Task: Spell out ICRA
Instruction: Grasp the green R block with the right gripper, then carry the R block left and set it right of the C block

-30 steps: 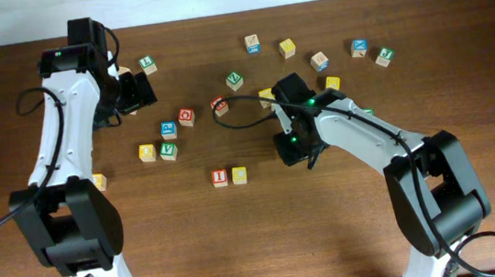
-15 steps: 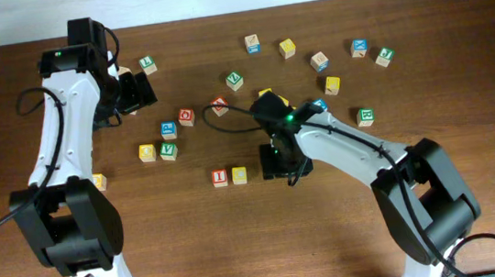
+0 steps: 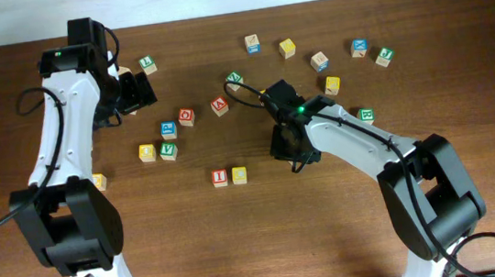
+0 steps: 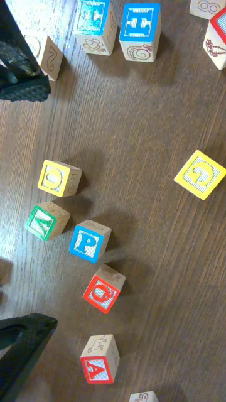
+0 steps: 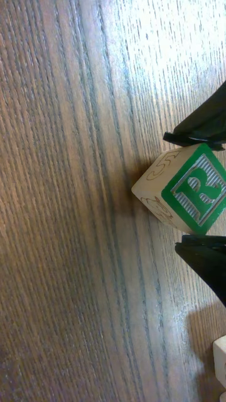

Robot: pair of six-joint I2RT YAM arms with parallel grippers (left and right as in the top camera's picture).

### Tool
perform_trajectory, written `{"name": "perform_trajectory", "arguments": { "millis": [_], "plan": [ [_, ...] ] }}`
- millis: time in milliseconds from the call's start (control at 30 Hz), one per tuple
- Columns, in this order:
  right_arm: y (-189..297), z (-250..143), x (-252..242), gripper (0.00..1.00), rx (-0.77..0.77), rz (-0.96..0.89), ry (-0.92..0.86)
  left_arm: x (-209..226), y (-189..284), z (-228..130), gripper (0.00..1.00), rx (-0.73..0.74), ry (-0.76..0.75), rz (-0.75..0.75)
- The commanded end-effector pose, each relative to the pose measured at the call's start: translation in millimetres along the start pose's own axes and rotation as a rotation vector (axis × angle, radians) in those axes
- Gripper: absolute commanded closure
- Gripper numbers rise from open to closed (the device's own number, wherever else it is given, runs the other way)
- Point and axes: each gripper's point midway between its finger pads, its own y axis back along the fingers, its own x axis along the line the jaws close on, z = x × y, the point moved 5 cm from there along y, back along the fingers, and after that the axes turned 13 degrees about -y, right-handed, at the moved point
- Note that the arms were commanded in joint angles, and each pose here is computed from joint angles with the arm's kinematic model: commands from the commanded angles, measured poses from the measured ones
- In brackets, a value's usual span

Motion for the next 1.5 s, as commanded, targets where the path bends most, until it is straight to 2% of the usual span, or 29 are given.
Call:
{"name": "perform_trajectory", "arguments": {
  "millis": [0,200,267,333,400,467,633,867,1033,1067,1100,1233,1367,1467],
  "plan": [
    [2,2,-1,0.64,-0.021,-0.003,0.004,1,11,2,0.01,-0.028,0.015,-0.005],
    [2,7,7,0.65,-0.043,0.031,0.456,1,11,2,0.01,-0.028,0.015,-0.005],
    [3,-10,13,0.64,0.055,0.127,0.665,1,11,2,0.01,-0.028,0.015,-0.005],
    [6,-24,21,0.65,0.136,0.239,0.743,1,11,2,0.01,-0.028,0.015,-0.005],
    [8,-32,24,0.66,0.179,0.289,0.744,1,11,2,0.01,-0.028,0.015,-0.005],
    [9,-49,27,0.66,0.204,0.277,0.820,1,11,2,0.01,-0.029,0.015,-0.005],
    [7,-66,35,0.66,0.153,0.206,0.934,1,11,2,0.01,-0.028,0.016,-0.005],
    [5,-54,40,0.66,0.055,0.172,0.962,1,11,2,0.01,-0.028,0.015,-0.005],
    [5,-54,41,0.65,0.052,0.174,0.962,1,11,2,0.01,-0.028,0.015,-0.005],
    [5,-54,41,0.59,0.053,0.174,0.961,1,11,2,0.01,-0.028,0.015,-0.005],
    [5,-54,40,0.48,0.054,0.174,0.961,1,11,2,0.01,-0.028,0.015,-0.005],
    [7,-52,43,0.34,0.048,0.178,0.941,1,11,2,0.01,-0.028,0.015,-0.005],
    [34,-31,60,0.31,0.003,0.201,0.886,1,11,2,0.01,-0.028,0.015,-0.005],
    [67,7,69,0.29,-0.063,0.230,0.819,1,11,2,0.01,-0.028,0.015,-0.005]
  ]
}}
